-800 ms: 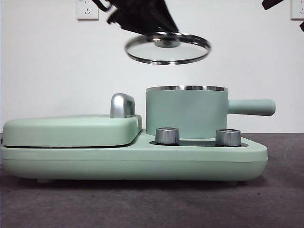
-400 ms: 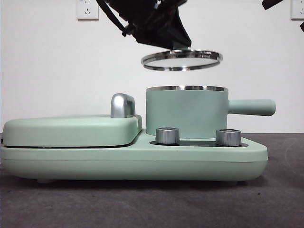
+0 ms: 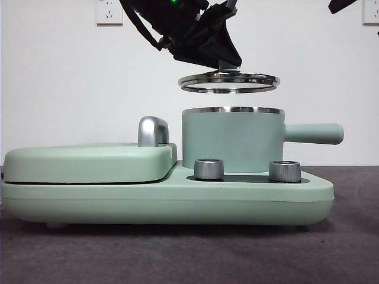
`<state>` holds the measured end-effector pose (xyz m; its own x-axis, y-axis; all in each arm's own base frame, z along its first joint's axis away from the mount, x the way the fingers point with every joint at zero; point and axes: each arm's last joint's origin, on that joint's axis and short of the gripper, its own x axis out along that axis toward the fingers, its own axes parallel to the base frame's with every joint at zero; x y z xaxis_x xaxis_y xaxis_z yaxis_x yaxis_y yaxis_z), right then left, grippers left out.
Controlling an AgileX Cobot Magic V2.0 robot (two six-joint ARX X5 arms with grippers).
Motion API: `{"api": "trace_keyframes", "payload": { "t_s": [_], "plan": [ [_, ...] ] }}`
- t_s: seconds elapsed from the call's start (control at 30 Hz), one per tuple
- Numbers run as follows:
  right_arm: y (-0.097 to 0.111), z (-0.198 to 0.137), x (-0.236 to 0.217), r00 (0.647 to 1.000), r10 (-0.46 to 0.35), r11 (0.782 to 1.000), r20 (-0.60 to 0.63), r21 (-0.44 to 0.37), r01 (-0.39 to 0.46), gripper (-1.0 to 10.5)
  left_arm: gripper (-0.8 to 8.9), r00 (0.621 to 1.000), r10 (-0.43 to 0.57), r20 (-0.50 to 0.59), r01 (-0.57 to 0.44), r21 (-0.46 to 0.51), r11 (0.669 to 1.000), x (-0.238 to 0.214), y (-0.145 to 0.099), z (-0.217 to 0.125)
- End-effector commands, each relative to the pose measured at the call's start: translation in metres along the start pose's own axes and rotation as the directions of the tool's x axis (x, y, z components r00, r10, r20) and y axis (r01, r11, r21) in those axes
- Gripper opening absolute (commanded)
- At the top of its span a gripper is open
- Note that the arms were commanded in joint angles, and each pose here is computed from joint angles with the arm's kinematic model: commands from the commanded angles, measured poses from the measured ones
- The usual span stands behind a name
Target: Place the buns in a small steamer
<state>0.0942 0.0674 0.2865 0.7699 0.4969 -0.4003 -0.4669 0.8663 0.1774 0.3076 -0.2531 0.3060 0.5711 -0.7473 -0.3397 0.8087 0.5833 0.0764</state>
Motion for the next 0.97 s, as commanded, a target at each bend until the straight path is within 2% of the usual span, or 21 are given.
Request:
{"api": "trace_keyframes", "payload": {
  "t_s": [0.03, 0.33, 0.53, 0.97],
  "plan": [
    [0.001, 0.001, 0.000, 1.000, 0.002, 1.000, 0.005, 0.014, -0.002, 4.3, 0.14, 0.999, -0.003, 0.047, 0.002, 0.019, 1.000, 0.003, -0.003, 0.003],
    [0.001, 0.001, 0.000, 1.000, -0.018, 1.000, 0.010, 0.025, 0.018, 4.3, 0.14, 0.998, -0.002, 0.062, 0.001, 0.019, 1.000, 0.007, -0.003, -0.006],
    [0.000, 0.001, 0.000, 1.000, -0.020, 0.999, 0.011, 0.026, 0.020, 4.3, 0.14, 0.999, -0.034, 0.039, 0.034, 0.012, 0.999, 0.016, -0.003, -0.015],
    [0.000, 0.001, 0.000, 0.999, -0.039, 0.999, 0.015, 0.025, 0.039, 4.3, 0.14, 0.999, -0.039, 0.003, 0.039, 0.003, 0.999, 0.019, -0.003, -0.020]
  ]
}}
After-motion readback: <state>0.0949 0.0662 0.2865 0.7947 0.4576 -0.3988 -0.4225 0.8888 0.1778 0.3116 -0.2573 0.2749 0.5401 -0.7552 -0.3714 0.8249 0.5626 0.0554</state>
